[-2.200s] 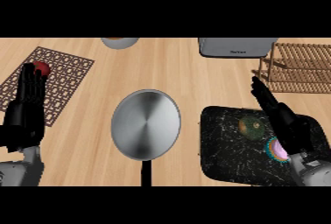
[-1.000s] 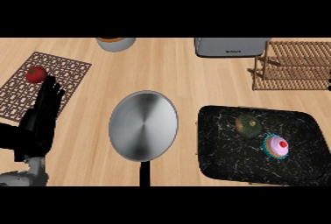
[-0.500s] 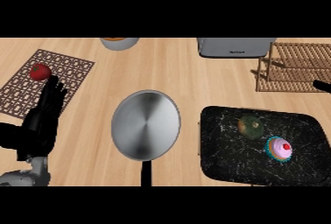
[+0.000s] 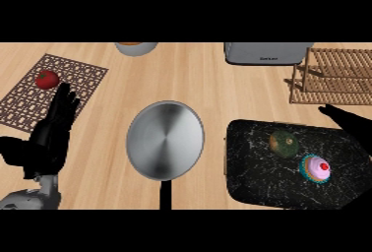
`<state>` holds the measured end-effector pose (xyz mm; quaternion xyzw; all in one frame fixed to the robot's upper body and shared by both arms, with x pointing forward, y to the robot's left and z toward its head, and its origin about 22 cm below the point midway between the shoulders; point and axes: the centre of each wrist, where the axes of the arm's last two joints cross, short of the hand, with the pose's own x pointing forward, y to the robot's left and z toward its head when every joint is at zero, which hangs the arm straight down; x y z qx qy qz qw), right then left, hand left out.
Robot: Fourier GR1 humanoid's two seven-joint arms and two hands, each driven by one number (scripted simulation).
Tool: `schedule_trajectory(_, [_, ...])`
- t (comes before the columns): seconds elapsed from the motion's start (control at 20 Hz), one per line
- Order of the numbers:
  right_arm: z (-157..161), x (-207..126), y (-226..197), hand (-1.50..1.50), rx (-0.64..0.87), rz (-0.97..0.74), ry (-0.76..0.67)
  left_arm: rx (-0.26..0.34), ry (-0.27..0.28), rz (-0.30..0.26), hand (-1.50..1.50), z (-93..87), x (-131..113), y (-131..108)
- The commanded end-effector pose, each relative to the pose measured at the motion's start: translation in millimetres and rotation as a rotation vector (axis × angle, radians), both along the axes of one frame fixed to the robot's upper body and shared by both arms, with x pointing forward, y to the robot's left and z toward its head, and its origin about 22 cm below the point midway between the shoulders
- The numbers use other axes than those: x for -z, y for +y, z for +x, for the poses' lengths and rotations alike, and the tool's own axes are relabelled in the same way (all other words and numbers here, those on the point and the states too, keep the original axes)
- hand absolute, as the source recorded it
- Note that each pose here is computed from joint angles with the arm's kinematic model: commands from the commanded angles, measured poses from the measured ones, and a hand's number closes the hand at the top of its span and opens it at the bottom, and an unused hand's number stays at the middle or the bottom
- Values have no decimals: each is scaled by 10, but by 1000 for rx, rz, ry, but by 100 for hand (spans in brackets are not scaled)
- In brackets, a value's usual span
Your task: Pick the cupcake from the tray and place it in the tiered shelf
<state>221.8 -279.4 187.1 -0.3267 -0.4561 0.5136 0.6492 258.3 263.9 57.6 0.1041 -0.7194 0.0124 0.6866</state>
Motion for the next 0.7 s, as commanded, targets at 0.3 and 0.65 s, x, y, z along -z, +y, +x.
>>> schedule_trajectory(0.3, [-26,513,71,-150,78,-174,64,-10,-8,-15,0,-142,-98,-7])
schedule_trajectory(0.65, [48,592,-93,-150,84,-142,73,-32,-2,7,0,46,-8,46])
